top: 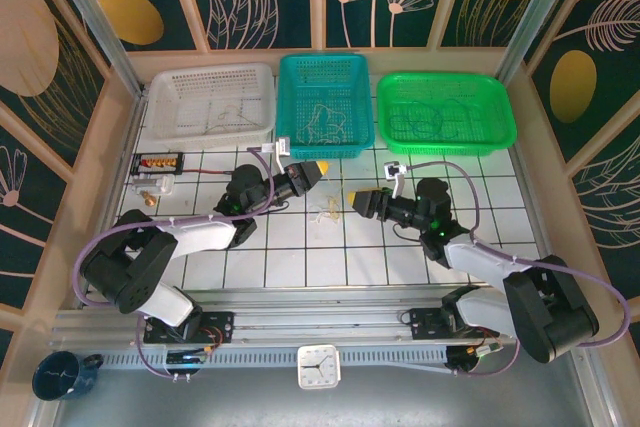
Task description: Untangle the cables
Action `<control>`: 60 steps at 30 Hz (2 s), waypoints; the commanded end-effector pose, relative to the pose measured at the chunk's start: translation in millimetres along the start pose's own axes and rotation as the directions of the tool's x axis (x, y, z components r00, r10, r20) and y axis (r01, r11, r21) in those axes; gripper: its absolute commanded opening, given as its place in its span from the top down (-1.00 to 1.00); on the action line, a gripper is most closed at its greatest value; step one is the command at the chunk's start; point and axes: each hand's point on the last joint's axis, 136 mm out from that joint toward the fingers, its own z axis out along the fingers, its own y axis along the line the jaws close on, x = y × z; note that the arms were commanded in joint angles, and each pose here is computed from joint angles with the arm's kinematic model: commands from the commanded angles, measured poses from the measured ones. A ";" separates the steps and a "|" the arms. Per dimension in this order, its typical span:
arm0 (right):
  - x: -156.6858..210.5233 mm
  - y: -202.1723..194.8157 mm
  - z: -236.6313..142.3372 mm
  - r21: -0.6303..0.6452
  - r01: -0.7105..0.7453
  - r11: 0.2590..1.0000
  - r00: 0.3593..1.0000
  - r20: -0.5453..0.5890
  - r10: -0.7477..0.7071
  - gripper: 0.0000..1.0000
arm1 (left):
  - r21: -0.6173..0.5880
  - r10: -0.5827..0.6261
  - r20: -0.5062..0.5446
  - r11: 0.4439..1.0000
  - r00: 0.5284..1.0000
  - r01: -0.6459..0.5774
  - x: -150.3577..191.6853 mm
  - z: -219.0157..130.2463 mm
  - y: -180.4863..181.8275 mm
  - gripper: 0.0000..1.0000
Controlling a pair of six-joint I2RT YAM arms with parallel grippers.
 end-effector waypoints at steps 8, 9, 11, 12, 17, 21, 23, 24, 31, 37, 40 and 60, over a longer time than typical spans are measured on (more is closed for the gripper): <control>-18.8 12.4 14.2 -0.041 0.048 0.998 0.998 0.028 -0.047 -0.31 | 0.063 0.020 -0.005 0.998 1.000 -0.019 -2.4 -2.2 -21.4 1.00; -21.2 14.0 16.2 -0.045 0.052 0.998 0.998 0.032 -0.050 -0.32 | 0.064 0.022 -0.005 0.998 1.000 -0.022 -3.0 -2.2 -21.8 1.00; -23.7 17.2 20.5 -0.056 0.054 0.997 0.998 0.034 -0.052 -0.31 | 0.066 0.022 -0.009 0.998 1.000 -0.022 -2.6 -1.8 -22.7 1.00; -24.9 19.3 22.6 -0.063 0.057 0.996 0.998 0.035 -0.055 -0.31 | 0.068 0.025 -0.010 0.997 1.000 -0.024 -2.9 -1.7 -24.0 1.00; -32.3 25.8 33.2 -0.084 0.063 0.994 0.997 0.049 -0.059 -0.30 | 0.079 0.022 -0.008 0.997 1.000 -0.022 -4.5 -2.2 -28.2 1.00; -32.7 17.4 41.1 -0.061 0.051 0.997 0.997 0.058 -0.048 -0.24 | 0.115 0.008 0.011 0.993 1.000 -0.010 -11.9 -3.2 -41.1 1.00; -32.5 10.8 43.7 -0.045 0.041 0.998 0.997 0.070 -0.038 -0.20 | 0.137 0.003 0.024 0.991 1.000 -0.006 -16.8 -4.4 -49.2 1.00; -31.8 6.6 45.0 -0.035 0.035 0.999 0.997 0.075 -0.033 -0.17 | 0.149 0.001 0.030 0.989 1.000 -0.005 -19.1 -4.9 -54.5 1.00; -28.2 -15.8 53.6 -0.002 -0.016 1.000 0.993 0.118 0.016 0.41 | 0.233 -0.013 0.069 0.972 0.998 -0.003 -37.3 -10.6 -88.6 1.00; -11.6 -37.9 57.4 0.030 -0.071 0.997 0.991 0.115 0.067 0.45 | 0.275 -0.019 0.116 0.961 0.993 -0.013 -53.2 -18.6 -112.1 1.00; -3.0 -46.3 55.8 0.046 -0.090 0.995 0.990 0.111 0.085 0.47 | 0.284 -0.014 0.134 0.959 0.991 -0.025 -58.9 -21.5 -120.7 1.00; -2.9 -48.5 40.5 0.178 -0.042 0.983 0.998 0.054 0.033 0.16 | -0.143 0.196 0.306 0.977 0.932 -0.158 -137.6 -57.6 -52.6 1.00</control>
